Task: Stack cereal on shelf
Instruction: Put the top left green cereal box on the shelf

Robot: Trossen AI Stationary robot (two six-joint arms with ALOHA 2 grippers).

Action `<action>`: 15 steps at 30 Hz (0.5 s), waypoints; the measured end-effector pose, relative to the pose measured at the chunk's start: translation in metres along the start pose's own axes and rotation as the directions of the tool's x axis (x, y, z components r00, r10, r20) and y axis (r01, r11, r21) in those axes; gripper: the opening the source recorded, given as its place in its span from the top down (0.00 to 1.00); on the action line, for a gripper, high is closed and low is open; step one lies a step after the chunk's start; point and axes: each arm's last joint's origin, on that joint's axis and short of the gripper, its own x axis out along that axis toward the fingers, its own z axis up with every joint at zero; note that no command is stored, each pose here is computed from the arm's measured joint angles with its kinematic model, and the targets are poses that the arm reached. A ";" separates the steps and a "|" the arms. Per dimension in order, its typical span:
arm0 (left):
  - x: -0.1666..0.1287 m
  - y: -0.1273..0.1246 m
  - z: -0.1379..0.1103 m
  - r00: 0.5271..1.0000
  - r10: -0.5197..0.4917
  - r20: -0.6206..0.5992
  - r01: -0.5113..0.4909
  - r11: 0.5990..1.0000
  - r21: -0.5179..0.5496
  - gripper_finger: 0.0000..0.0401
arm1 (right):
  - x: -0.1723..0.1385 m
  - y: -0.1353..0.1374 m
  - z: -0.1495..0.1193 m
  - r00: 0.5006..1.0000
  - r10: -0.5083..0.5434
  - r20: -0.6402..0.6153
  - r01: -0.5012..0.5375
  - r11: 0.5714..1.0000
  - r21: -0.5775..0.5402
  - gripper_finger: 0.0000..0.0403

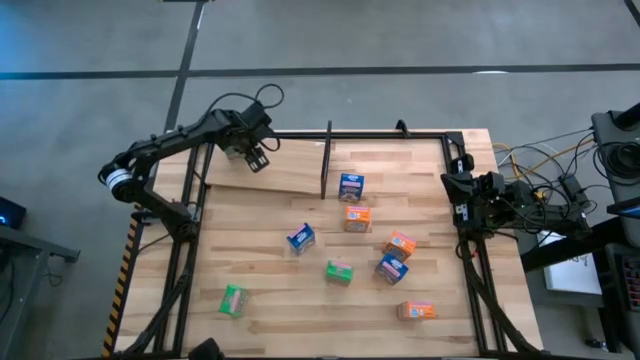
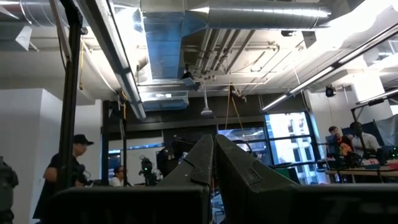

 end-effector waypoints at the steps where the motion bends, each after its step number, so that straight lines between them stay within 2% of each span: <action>1: 0.000 0.000 0.000 1.000 0.000 -0.002 0.000 1.000 0.006 0.53 | 0.000 0.000 0.000 1.000 0.000 0.000 0.000 1.000 0.000 0.98; 7: -0.022 0.001 -0.003 0.995 -0.017 -0.093 0.020 1.000 0.023 0.53 | 0.000 0.000 0.000 1.000 0.000 0.000 0.000 1.000 -0.001 0.98; 11: -0.043 -0.004 -0.011 0.980 -0.096 -0.171 0.111 0.991 0.077 0.54 | 0.000 0.000 0.000 1.000 0.000 0.000 0.000 1.000 -0.001 0.98; 15: -0.047 -0.008 -0.015 0.981 -0.112 -0.158 0.139 0.976 0.169 0.63 | 0.000 0.000 0.000 1.000 0.000 0.001 0.000 1.000 -0.001 0.98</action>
